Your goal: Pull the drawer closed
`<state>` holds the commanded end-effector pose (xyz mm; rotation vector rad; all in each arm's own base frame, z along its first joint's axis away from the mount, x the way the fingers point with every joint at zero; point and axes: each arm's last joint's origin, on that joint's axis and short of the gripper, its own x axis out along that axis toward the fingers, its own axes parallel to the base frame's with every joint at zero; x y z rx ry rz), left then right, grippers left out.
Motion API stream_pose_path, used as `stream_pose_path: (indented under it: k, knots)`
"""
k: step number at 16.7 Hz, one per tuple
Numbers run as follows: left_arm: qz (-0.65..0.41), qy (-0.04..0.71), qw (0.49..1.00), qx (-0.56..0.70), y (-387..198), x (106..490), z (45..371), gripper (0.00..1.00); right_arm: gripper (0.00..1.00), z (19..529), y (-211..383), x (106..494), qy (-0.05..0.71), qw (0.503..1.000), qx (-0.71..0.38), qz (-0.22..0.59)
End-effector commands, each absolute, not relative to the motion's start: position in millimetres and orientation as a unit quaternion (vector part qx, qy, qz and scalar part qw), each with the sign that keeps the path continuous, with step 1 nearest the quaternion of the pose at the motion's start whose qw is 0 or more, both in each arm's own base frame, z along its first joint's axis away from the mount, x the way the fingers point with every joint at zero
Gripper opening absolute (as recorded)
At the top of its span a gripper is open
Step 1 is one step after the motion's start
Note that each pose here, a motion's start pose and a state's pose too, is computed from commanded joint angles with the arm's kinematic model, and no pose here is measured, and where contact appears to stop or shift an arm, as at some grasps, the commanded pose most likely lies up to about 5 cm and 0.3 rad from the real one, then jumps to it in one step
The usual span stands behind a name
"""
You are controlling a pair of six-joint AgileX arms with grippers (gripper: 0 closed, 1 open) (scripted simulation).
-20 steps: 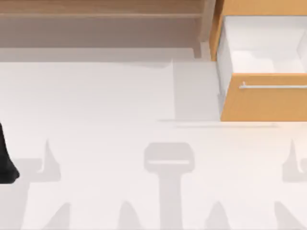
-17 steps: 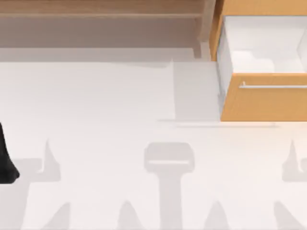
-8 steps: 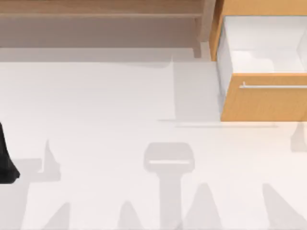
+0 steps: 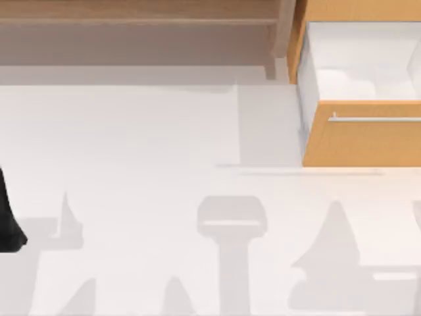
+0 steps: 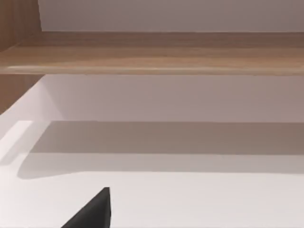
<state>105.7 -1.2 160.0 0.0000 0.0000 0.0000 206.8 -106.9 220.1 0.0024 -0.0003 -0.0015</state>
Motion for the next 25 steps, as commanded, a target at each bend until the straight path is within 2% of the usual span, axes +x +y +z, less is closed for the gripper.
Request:
stream_pose_path:
  k: [4,13,20,25]
  knots:
    - [0.0,0.0,1.0,0.0,-1.2,105.7,160.0,1.0,1.0,214.6,-127.9,216.9,0.0,1.0,0.0,0.0]
    - [0.0,0.0,1.0,0.0,-1.2,105.7,160.0,1.0,1.0,205.2,-121.7,219.5,0.005,1.0,-0.027,-0.002]
    - [0.0,0.0,1.0,0.0,-1.2,105.7,160.0,1.0,1.0,150.6,-73.6,230.8,0.043,0.977,-0.208,0.006]
    - [0.0,0.0,1.0,0.0,-1.2,105.7,160.0,1.0,1.0,117.8,-23.7,233.7,0.053,0.916,-0.398,0.023]
